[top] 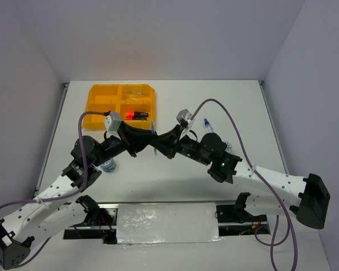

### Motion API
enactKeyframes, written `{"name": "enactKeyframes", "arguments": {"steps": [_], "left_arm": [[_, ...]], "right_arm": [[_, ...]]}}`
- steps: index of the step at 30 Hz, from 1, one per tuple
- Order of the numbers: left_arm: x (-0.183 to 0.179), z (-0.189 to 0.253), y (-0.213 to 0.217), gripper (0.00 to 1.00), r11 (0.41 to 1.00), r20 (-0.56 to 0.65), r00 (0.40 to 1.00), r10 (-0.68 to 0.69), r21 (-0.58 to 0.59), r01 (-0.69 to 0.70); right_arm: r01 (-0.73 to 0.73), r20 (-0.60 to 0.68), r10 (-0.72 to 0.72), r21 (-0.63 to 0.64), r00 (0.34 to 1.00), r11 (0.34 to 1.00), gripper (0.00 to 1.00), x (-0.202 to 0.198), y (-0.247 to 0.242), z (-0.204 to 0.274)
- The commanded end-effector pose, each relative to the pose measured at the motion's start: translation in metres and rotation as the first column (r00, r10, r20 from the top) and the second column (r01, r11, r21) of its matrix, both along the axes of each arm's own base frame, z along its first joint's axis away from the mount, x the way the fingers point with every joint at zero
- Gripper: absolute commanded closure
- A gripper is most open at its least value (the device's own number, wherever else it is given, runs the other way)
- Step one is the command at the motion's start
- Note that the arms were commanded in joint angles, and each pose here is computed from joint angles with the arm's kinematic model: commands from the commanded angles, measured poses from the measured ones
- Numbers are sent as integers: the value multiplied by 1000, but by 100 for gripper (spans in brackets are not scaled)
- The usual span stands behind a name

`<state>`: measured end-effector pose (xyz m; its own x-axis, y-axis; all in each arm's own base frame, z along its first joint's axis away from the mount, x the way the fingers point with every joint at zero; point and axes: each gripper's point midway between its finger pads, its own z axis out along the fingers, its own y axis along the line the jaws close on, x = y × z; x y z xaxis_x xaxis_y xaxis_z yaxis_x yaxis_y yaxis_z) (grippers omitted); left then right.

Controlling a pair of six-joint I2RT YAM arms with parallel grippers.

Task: Sort the stationery into containers
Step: Close the pen cap on the pen.

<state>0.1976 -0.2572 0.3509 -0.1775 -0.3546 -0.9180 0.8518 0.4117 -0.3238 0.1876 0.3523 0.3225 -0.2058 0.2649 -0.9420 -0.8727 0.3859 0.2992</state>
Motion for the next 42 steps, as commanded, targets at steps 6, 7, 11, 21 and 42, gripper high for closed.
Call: {"name": "enactKeyframes", "arguments": {"steps": [6,7,11,21,42], "left_arm": [[-20,28,-2,49,997,144,987,-71,-31,76],[-19,31,0,40,997,149,987,-58,-31,64],[-1,59,18,25,994,121,988,95,-61,-88],[23,70,22,37,981,-3,982,189,-48,-189],[29,35,-4,100,994,-137,985,102,52,-96]], "right_arm": [[-15,43,12,76,999,997,100,-1,-7,34],[3,42,-6,71,999,997,100,2,-9,33],[23,37,-24,25,999,999,100,7,-9,20],[2,38,-2,3,999,1000,100,5,-4,19],[23,59,-22,-15,998,1000,100,14,2,34]]}}
